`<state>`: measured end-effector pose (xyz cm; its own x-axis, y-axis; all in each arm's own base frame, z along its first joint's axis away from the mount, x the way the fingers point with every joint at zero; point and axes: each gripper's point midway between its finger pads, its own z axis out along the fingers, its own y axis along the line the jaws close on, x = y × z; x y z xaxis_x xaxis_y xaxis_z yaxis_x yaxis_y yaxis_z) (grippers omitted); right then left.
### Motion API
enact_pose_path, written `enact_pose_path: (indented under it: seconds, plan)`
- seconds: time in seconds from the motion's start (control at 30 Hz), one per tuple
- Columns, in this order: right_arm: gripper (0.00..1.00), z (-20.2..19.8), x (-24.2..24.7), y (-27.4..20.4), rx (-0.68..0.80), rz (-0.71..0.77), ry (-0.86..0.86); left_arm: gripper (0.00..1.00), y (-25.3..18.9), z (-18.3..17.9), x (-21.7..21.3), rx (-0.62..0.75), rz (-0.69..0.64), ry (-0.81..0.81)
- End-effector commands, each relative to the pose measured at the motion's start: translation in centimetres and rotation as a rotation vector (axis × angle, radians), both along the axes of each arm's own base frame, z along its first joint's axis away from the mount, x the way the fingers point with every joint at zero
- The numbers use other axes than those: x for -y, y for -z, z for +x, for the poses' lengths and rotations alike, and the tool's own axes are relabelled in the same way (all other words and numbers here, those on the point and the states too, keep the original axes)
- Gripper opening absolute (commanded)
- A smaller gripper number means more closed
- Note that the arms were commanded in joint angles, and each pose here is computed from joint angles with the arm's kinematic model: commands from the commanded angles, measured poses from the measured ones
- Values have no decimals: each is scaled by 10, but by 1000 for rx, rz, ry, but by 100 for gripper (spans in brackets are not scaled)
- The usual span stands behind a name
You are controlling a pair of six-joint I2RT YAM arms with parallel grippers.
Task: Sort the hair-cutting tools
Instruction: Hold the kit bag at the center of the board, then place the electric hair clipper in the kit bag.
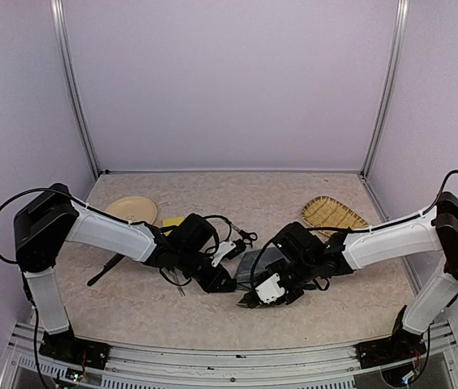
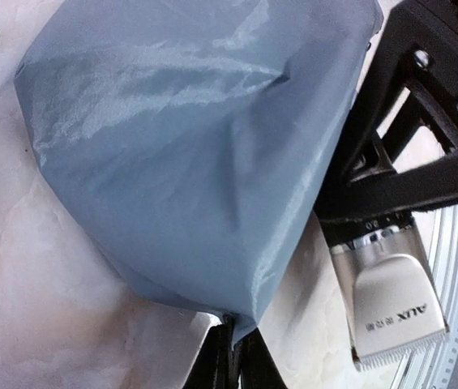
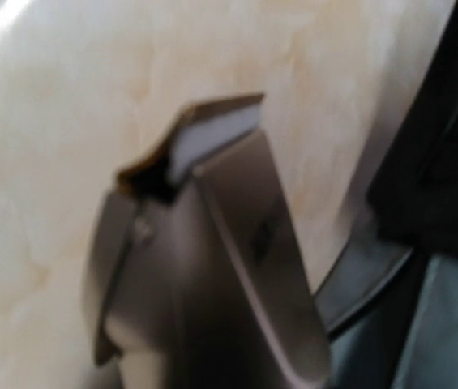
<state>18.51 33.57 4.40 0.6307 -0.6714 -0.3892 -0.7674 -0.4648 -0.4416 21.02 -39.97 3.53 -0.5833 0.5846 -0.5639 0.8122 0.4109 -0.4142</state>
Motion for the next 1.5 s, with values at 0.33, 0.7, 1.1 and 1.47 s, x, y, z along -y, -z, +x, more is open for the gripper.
enact_pose_path:
  seconds: [0.33,0.7,1.1,1.47]
  plan:
    - [11,42,12,-18,74,58,208,0,-20,-7,-7,19,-35,8]
    - [11,54,9,-32,71,104,313,0,-9,-18,-5,-5,-26,20]
    - [11,82,26,-10,183,3,432,0,-20,-18,-6,-16,-34,31]
    - [12,91,36,-1,191,-55,504,0,-35,-20,0,-57,-70,69]
